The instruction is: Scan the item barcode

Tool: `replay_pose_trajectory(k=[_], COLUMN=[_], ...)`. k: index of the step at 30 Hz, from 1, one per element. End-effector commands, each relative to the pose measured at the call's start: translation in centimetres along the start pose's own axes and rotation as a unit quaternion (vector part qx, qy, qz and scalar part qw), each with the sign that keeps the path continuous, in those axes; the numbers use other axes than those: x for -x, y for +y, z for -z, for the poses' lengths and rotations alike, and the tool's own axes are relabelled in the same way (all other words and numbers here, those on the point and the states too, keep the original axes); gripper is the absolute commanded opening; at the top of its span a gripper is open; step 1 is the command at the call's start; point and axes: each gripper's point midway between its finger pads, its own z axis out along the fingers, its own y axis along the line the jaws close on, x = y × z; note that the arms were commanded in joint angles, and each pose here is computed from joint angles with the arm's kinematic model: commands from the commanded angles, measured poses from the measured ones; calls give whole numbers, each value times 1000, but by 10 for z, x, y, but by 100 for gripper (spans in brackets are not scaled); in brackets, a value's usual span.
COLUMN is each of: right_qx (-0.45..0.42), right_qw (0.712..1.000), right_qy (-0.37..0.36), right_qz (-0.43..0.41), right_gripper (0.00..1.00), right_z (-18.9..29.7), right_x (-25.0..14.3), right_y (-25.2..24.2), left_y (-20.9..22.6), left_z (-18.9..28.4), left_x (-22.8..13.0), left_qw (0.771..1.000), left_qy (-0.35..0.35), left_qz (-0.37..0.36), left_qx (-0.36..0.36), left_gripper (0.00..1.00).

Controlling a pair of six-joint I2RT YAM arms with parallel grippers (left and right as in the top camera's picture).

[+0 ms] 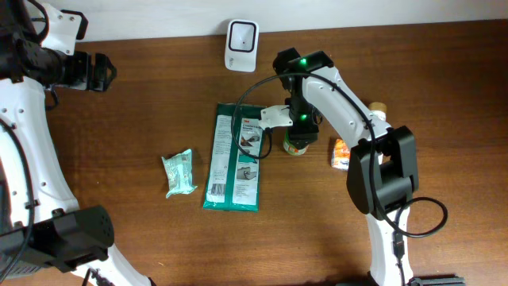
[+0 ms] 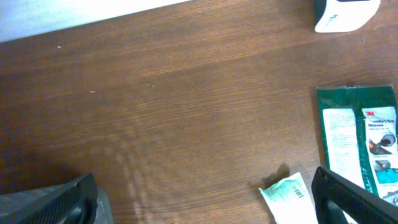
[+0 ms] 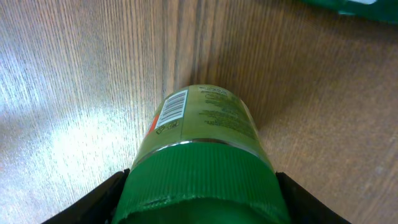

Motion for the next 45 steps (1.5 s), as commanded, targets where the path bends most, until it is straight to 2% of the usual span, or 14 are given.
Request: replay_pose_trajectory(k=[1, 2, 3, 8, 10, 13, 15, 16, 17, 21, 25, 31, 40, 45], right_qx=[8, 13, 14, 10, 0, 27, 86, 94, 78, -5, 31, 43, 6, 9], right_qw=[1000, 1000, 999, 989, 957, 856, 843, 828, 795, 548, 474, 471, 491, 708], right_qy=[-10, -20, -23, -26, -34, -50, -104, -106, -85, -14, 3, 15, 20, 7], right_qz=[3, -11, -20, -147, -289, -514, -520, -543, -596, -836, -880, -881, -871, -706], right_gripper=[65, 92, 98, 98, 98, 98, 98, 89, 86, 87, 87, 87, 80, 74], right_z=[-3, -3, -3, 1, 10, 12, 16, 17, 14, 10, 10, -5, -26, -26], right_x=[1, 4, 5, 7, 10, 20, 46, 48, 39, 1, 7, 32, 20, 18], right_y=[3, 4, 5, 1, -6, -3, 3, 4, 1, -7, 7, 23, 20, 13], left_y=[-1, -1, -1, -1, -1, -1, -1, -1, -1, -1, -1, -1, -1, -1], left_z=[-4, -4, -4, -4, -4, -4, -4, -4, -4, -4, -4, -4, -4, -4], left_x=[-1, -1, -1, -1, -1, -1, -1, -1, -1, -1, -1, -1, -1, -1], left_qw=[1000, 1000, 1000, 1000, 1000, 1000, 1000, 1000, 1000, 1000, 1000, 1000, 1000, 1000], left_qy=[2, 2, 2, 2, 2, 2, 2, 2, 2, 2, 2, 2, 2, 2], left_qz=[-7, -7, -7, -7, -7, -7, -7, -7, -7, -7, -7, -7, -7, -7], left_qx=[-8, -8, -8, -8, -8, -8, -8, -8, -8, -8, -8, -8, -8, -8], left_gripper=[99, 99, 99, 99, 99, 99, 99, 99, 99, 99, 99, 99, 99, 99])
